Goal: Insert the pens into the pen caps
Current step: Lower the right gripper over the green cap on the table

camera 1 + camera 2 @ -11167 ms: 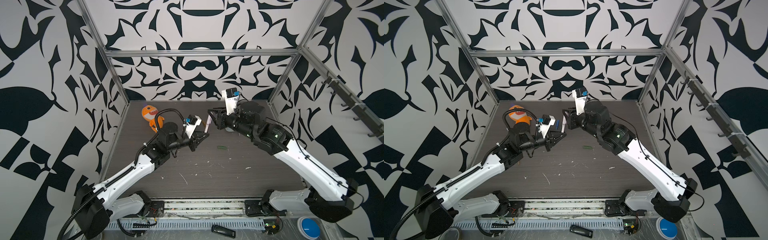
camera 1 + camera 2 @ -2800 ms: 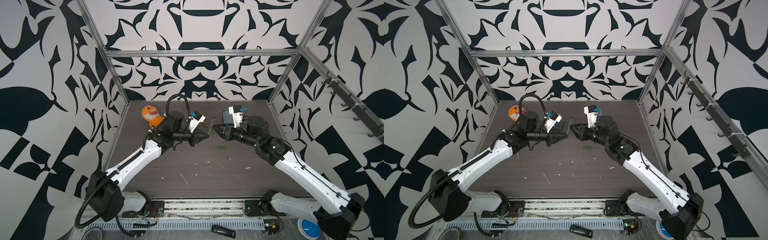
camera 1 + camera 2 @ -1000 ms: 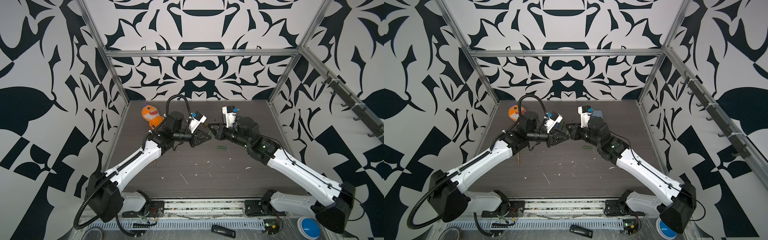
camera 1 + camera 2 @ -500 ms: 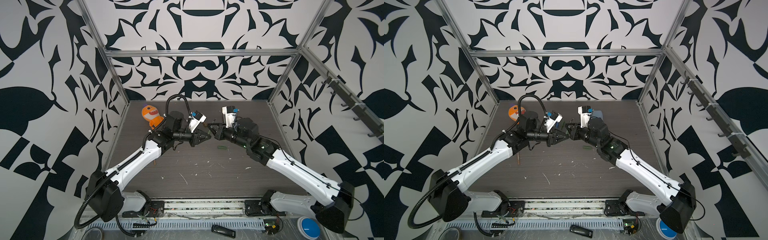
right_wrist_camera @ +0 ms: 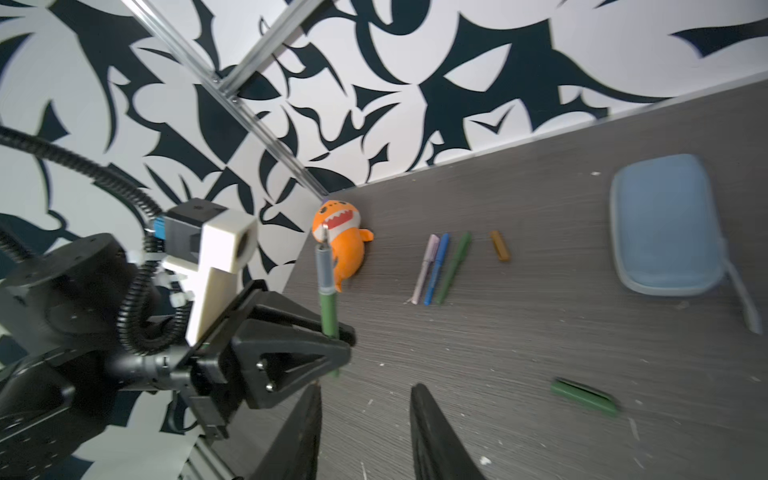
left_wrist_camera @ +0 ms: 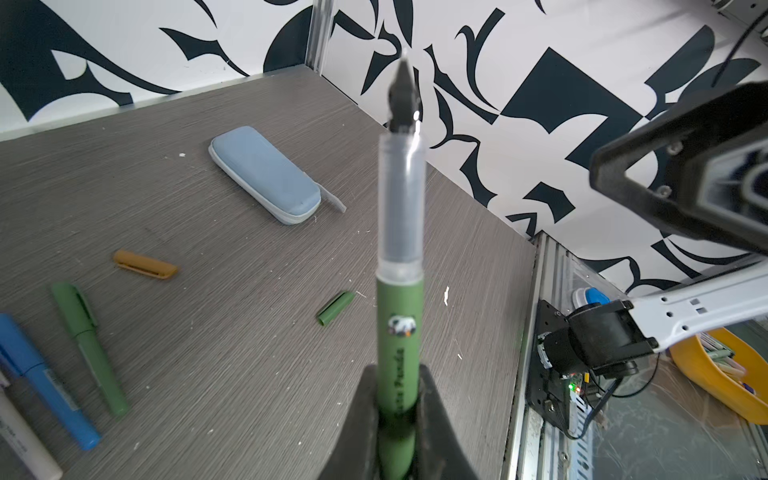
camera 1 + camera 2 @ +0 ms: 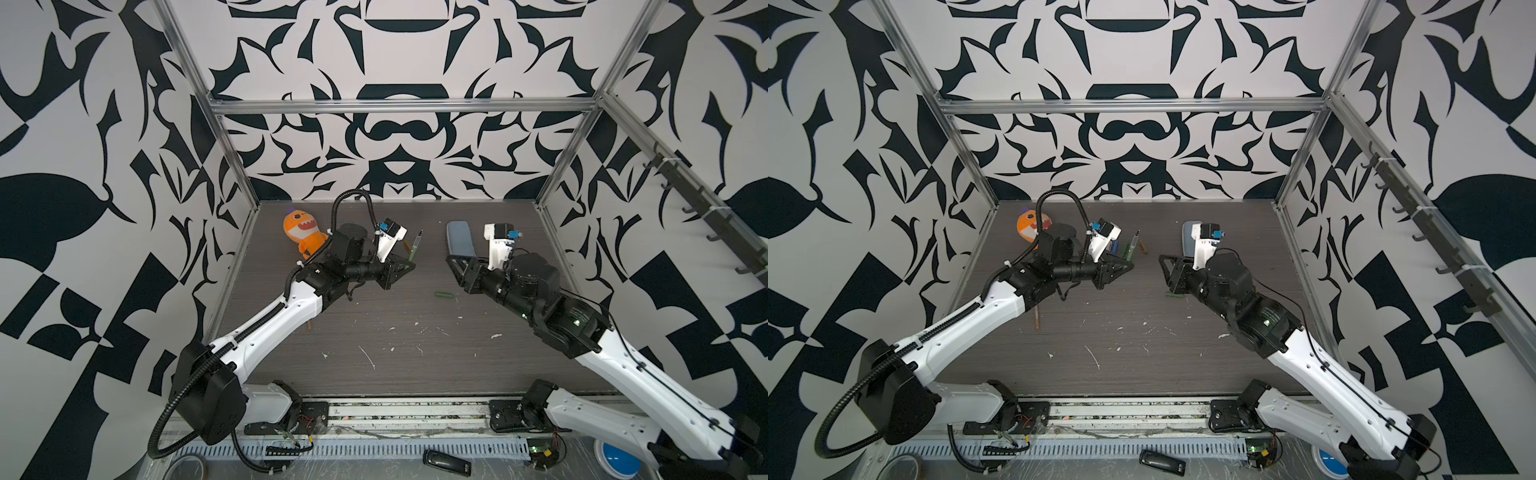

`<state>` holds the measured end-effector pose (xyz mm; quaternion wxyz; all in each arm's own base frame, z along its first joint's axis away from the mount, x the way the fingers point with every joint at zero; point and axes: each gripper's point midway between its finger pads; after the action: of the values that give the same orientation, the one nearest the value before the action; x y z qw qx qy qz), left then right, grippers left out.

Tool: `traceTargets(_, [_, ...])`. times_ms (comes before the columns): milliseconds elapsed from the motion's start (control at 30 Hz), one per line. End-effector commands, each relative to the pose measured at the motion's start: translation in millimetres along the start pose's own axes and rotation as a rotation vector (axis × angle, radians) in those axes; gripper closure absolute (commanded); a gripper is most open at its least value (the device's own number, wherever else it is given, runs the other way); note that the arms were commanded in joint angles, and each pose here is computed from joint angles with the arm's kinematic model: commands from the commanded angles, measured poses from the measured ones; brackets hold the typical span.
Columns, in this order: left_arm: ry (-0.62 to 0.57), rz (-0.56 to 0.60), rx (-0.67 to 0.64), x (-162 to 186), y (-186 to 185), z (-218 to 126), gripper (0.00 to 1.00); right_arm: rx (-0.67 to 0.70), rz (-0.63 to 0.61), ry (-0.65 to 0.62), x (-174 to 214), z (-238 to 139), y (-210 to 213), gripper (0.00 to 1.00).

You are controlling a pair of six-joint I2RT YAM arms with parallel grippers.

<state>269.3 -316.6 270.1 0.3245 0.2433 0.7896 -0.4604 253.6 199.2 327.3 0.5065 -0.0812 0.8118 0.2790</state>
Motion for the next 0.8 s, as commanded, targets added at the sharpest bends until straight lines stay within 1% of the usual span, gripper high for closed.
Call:
traceTargets(0, [-0.034, 0.018, 0.029, -3, -9, -6, 0.99, 0.232, -0.067, 0.186, 50, 6, -53, 0.61])
traceTargets(133, [-0.022, 0.018, 0.100, 0, -21, -6, 0.99, 0.327, -0.151, 0.435, 97, 32, -80, 0.60])
traceTargets(200, [-0.010, 0.023, 0.119, 2, -26, -4, 0.99, 0.382, -0.197, 0.513, 109, 44, -92, 0.58])
traceTargets(267, [0.000, 0.032, 0.133, 5, -31, -3, 0.99, 0.413, -0.240, 0.562, 114, 61, -101, 0.54])
traceTargets(400, [0.009, 0.054, 0.146, 14, -39, 0, 0.99, 0.466, -0.284, 0.649, 124, 95, -119, 0.51])
traceTargets(467, [0.012, 0.064, 0.153, 16, -42, 2, 0.99, 0.484, -0.274, 0.682, 130, 111, -132, 0.51])
traceTargets(533, [0.012, 0.063, 0.147, 17, -40, 2, 0.99, 0.474, -0.255, 0.711, 136, 128, -139, 0.51])
traceTargets(567, [-0.014, 0.079, 0.153, 11, -47, -6, 0.98, 0.477, -0.260, 0.724, 139, 134, -142, 0.51])
traceTargets(600, [-0.021, 0.079, 0.150, 10, -47, -7, 0.97, 0.478, -0.272, 0.740, 143, 141, -144, 0.51])
traceTargets(700, [-0.026, 0.071, 0.166, 11, -50, -7, 0.97, 0.516, -0.292, 0.804, 154, 154, -156, 0.51])
traceTargets(767, [-0.017, 0.070, 0.176, 13, -53, -6, 0.97, 0.513, -0.286, 0.829, 163, 161, -158, 0.51])
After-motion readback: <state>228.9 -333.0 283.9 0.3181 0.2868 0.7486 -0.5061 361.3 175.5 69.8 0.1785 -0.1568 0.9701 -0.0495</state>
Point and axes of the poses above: each gripper's point midway between its finger pads, its own z axis out along the fingers, its own y axis along the line the jaws close on, x = y × z, and after that the axes turned 14 degrees about -z, right-handed
